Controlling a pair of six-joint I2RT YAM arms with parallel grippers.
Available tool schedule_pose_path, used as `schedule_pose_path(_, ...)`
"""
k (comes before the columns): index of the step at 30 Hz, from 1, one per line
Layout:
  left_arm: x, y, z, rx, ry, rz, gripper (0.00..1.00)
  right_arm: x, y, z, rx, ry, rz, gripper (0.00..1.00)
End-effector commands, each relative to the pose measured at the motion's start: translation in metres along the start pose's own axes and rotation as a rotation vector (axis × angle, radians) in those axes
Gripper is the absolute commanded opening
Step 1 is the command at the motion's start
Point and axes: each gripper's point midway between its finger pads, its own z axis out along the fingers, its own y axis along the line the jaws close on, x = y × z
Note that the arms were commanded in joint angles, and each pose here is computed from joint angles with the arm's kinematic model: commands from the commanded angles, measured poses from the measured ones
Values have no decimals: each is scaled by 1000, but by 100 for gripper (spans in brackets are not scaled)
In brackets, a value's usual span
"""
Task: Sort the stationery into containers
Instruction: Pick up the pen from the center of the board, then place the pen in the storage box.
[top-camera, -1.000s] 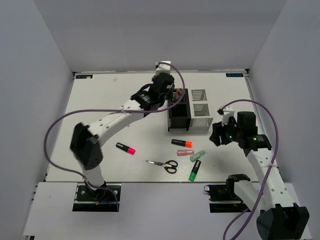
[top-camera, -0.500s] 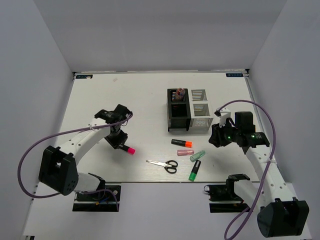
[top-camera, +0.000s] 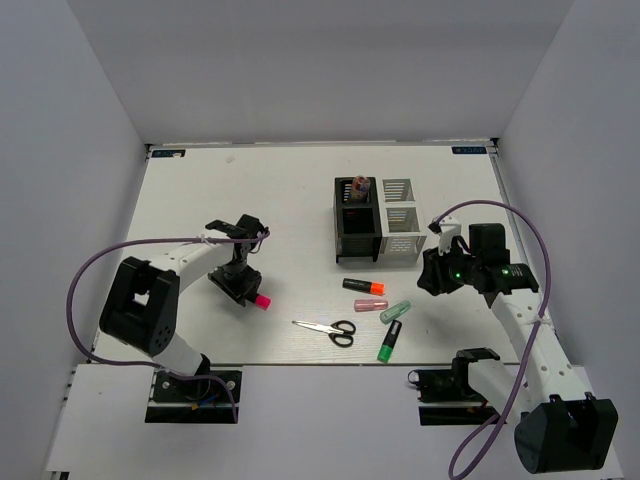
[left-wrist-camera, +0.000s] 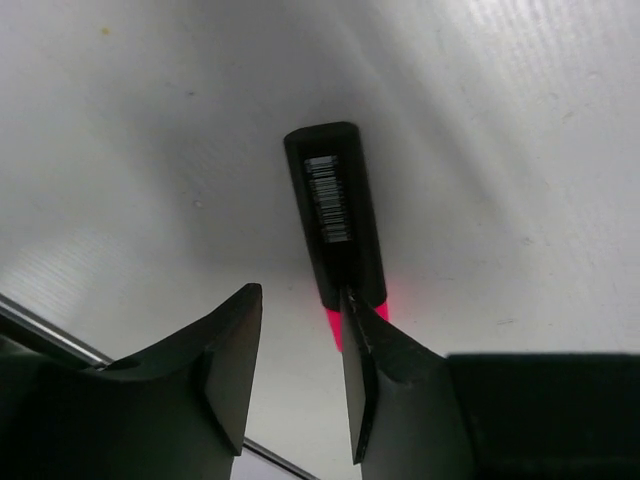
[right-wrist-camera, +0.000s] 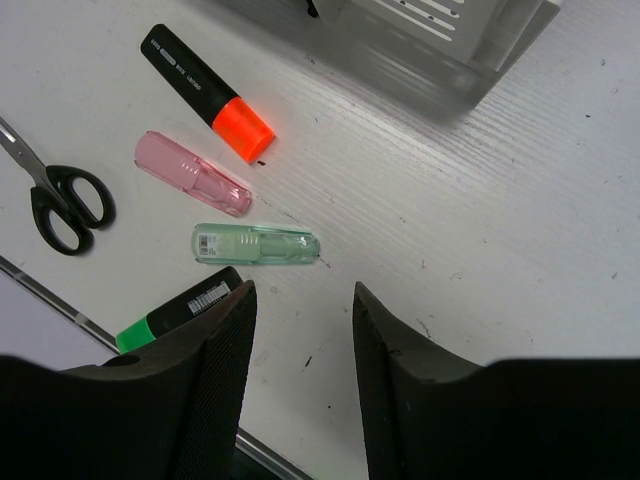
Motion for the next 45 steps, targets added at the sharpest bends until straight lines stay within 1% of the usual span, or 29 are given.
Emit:
schedule_pose_path(1,-11,-17,-1,53,-39,-161,49,-17,0,-8,8,-45,-35,47)
schedule_pose_path(5,-12,-21,2,72,-45,-151,52,-17,0,-8,8,-44,-35,47)
schedule_pose_path(9,-10,-20,12,66,-46,-150,52,-16,0,-7,7,-40,-33,47)
schedule_pose_path(14,-4,-12,24,13,-24,-142,52,-14,2,-7,0,-32,-29,47)
schedule_pose_path(16,-4,-9,29,5,-26,-142,49,-16,2,-7,0,-38,-33,47)
schedule_pose_path(18,-4,-7,32,-2,-36,-138,43,-16,2,-7,-2,-39,-33,47)
schedule_pose_path(19,-4,-6,34,-5,-40,-127,32,-16,2,-7,-1,-40,-31,47)
schedule_pose_path(20,-5,-6,35,-6,-48,-121,24,-16,2,-7,-1,-41,-32,47)
schedule_pose_path(21,-5,-4,37,-11,-45,-112,8,-16,2,-7,-4,-40,-32,47)
schedule_pose_path(22,-5,-4,39,-12,-46,-104,0,-16,2,-7,-4,-39,-33,47)
schedule_pose_path(23,-4,-6,36,-5,-34,-99,0,-16,3,-7,-4,-41,-34,47)
schedule_pose_path(25,-6,-14,29,34,-40,-19,0,-16,2,-8,-2,-42,-32,47)
schedule_pose_path(26,-7,-37,9,127,-60,33,0,-15,3,-7,-5,-37,-32,51)
schedule_pose_path(27,-7,-44,-1,178,-79,212,0,-16,4,-7,-10,-42,-34,69)
schedule_pose_path(28,-9,-67,-15,278,-104,267,0,-16,4,-7,-12,-40,-33,77)
schedule_pose_path(29,-3,-99,-55,411,-141,418,0,-15,6,-7,-24,-41,-47,80)
schedule_pose_path(30,0,-118,-72,510,-180,566,0,-16,6,-7,-26,-45,-46,76)
schedule_pose_path(31,-5,-137,-99,571,-233,597,0,-15,7,-7,-31,-41,-47,67)
schedule_pose_path(32,3,-143,-107,572,-253,660,0,-15,10,-7,-43,-43,-51,54)
schedule_pose_path(33,-1,-165,-142,638,-341,764,0,-15,9,-7,-42,-43,-50,31)
schedule_pose_path(34,7,-173,-151,665,-350,815,0,-16,10,-8,-45,-51,-52,17)
schedule_pose_path(35,10,-187,-153,693,-371,887,0,-15,10,-7,-45,-48,-50,7)
schedule_pose_path(36,19,-202,-184,785,-403,949,0,-16,10,-8,-44,-51,-54,1)
schedule_pose_path(38,23,-215,-196,820,-462,1013,0,-16,8,-7,-40,-51,-53,1)
schedule_pose_path(39,30,-227,-210,860,-508,1048,0,-16,9,-7,-40,-51,-57,3)
schedule_pose_path(40,30,-236,-219,892,-549,1048,0,-15,9,-7,-40,-50,-55,15)
schedule_pose_path(41,31,-241,-220,903,-577,1076,0,-16,7,-7,-36,-51,-53,20)
schedule_pose_path(44,49,-260,-233,1007,-632,1103,0,-17,8,-7,-35,-55,-61,22)
schedule_pose_path(45,53,-272,-248,1081,-679,1085,0,-16,7,-7,-36,-52,-57,22)
